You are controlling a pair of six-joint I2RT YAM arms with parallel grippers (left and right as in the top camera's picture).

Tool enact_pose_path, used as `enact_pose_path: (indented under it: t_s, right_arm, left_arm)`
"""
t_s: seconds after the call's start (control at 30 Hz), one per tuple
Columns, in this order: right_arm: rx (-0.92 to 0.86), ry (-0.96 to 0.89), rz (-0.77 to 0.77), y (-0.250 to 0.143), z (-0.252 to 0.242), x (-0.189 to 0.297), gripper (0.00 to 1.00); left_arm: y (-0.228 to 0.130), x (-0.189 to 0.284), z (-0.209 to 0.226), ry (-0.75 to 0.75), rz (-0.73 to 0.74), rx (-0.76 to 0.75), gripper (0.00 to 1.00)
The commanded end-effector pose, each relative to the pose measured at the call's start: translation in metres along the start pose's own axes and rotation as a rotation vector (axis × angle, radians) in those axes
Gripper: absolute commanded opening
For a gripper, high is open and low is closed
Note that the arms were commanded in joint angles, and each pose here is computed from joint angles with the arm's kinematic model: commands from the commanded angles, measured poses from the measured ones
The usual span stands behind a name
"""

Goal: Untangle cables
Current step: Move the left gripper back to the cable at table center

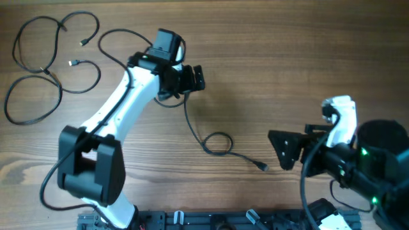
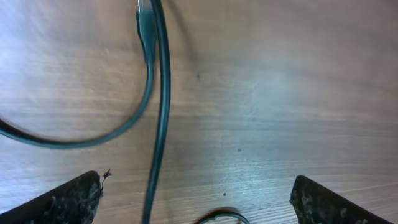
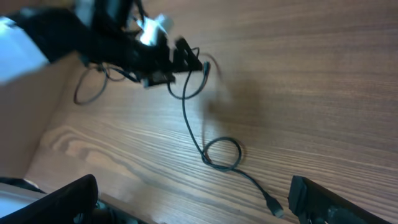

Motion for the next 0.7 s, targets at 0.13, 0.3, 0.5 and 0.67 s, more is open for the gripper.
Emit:
enact_pose_path:
  t_s: [0.13, 0.3, 0.5, 0.67]
  right_arm:
    - [-0.084, -0.041, 0.036, -0.004, -0.007, -0.011, 1.00]
    - [-0.132, -0.062, 0.138, -0.011, -0.009, -0.035, 1.00]
    - [-0.161, -0.089, 0.260, -0.013, -0.009, -0.066, 1.00]
    - [-0.185, -0.165, 0.370, -0.016, -0.017, -0.102, 1.00]
  left_arm:
    - [-0.033, -0.040, -0.013, 0.053, 0.118, 0.007, 0.38]
    - [-0.042, -0.038, -0.032, -0.022, 0.154, -0.022, 0.04]
    - [-0.035, 0.030, -0.092, -0.399, 0.121, -0.164, 0.04]
    - [-0.027, 0.104, -0.118, -0.543, -0.058, -0.182, 0.04]
Point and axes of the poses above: each gripper's point midway between its finger pads, its own x axis back along the fingers, its own z axis along the line the jaws close on, y = z × x, the point moved 5 cm from there along x, back along the fingers, and after that the axes turned 6 degrees about -x, right-handed, at the moved point
